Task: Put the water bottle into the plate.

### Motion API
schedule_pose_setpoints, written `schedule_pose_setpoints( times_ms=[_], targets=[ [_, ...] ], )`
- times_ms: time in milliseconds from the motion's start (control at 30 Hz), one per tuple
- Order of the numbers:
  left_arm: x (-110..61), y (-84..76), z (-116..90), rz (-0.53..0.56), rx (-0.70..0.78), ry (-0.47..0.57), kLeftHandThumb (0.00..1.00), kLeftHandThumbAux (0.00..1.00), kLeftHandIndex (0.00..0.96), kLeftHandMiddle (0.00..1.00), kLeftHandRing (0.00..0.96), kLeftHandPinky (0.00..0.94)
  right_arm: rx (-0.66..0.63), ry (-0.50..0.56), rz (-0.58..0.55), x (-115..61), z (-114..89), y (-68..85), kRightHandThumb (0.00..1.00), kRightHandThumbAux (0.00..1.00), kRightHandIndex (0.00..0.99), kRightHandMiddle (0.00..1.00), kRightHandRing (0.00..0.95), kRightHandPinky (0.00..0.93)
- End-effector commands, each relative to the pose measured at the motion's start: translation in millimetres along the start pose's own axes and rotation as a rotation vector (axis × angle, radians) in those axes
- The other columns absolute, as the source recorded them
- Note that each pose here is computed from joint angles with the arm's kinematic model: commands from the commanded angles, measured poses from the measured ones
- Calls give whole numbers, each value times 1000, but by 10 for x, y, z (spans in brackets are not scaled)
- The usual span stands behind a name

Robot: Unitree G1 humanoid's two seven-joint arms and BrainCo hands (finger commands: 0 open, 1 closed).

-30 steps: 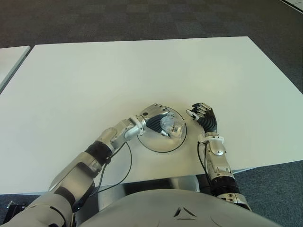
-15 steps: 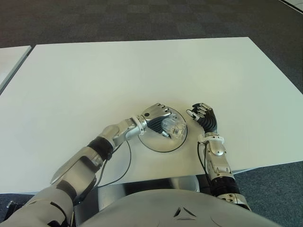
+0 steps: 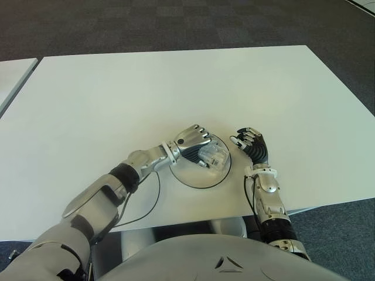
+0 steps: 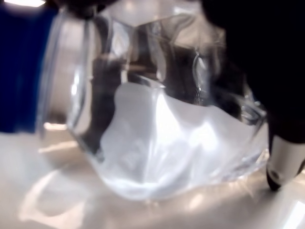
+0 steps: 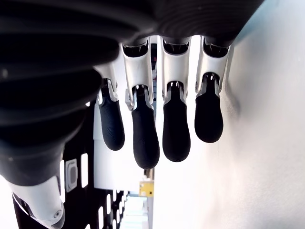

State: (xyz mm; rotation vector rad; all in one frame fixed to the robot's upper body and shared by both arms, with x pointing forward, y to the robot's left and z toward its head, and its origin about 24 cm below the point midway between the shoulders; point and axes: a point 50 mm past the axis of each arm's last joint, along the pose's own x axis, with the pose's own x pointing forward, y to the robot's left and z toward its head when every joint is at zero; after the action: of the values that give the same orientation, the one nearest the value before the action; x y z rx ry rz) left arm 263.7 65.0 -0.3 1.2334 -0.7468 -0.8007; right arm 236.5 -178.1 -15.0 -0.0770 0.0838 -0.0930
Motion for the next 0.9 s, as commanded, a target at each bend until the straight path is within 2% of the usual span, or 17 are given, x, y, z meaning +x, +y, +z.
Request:
schedule_pose_setpoints(
  times_ms=[33, 67, 100, 167, 267, 400, 500, 900],
  targets=[
    [-210, -173, -23, -146, 6, 6, 702, 699, 423, 515, 498, 480, 15, 75, 0, -74, -142, 5, 707, 728, 433, 607, 627, 648],
    [-203, -144, -26, -160, 17, -5, 508, 632, 320, 401, 377, 372, 16, 74, 0, -74, -142, 5, 707, 728, 433, 607, 627, 649],
    [-200, -125, -26, -169, 23, -11, 380, 590, 252, 327, 298, 301, 16, 73, 0, -75, -142, 5, 707, 728, 433, 606, 627, 650],
    [-206, -151, -29, -201, 36, -11, 274, 555, 191, 242, 215, 221, 15, 73, 0, -75, -141, 5, 706, 728, 433, 605, 627, 650],
    [-209, -162, -39, -259, 71, -12, 181, 516, 126, 144, 124, 127, 14, 71, 1, -77, -140, 5, 706, 728, 433, 604, 627, 650],
    [-207, -132, -48, -314, 137, -10, 94, 435, 37, 41, 35, 34, 10, 71, 1, -77, -141, 5, 706, 728, 433, 605, 630, 654],
    [-207, -118, -38, -314, 164, -4, 65, 386, 12, 13, 11, 11, 8, 73, -1, -78, -142, 4, 706, 728, 433, 607, 631, 652],
    [-213, -89, 14, -200, 188, 11, 73, 240, 0, 0, 0, 0, 29, 83, 1, -82, -147, 2, 705, 728, 432, 599, 617, 632]
  ],
)
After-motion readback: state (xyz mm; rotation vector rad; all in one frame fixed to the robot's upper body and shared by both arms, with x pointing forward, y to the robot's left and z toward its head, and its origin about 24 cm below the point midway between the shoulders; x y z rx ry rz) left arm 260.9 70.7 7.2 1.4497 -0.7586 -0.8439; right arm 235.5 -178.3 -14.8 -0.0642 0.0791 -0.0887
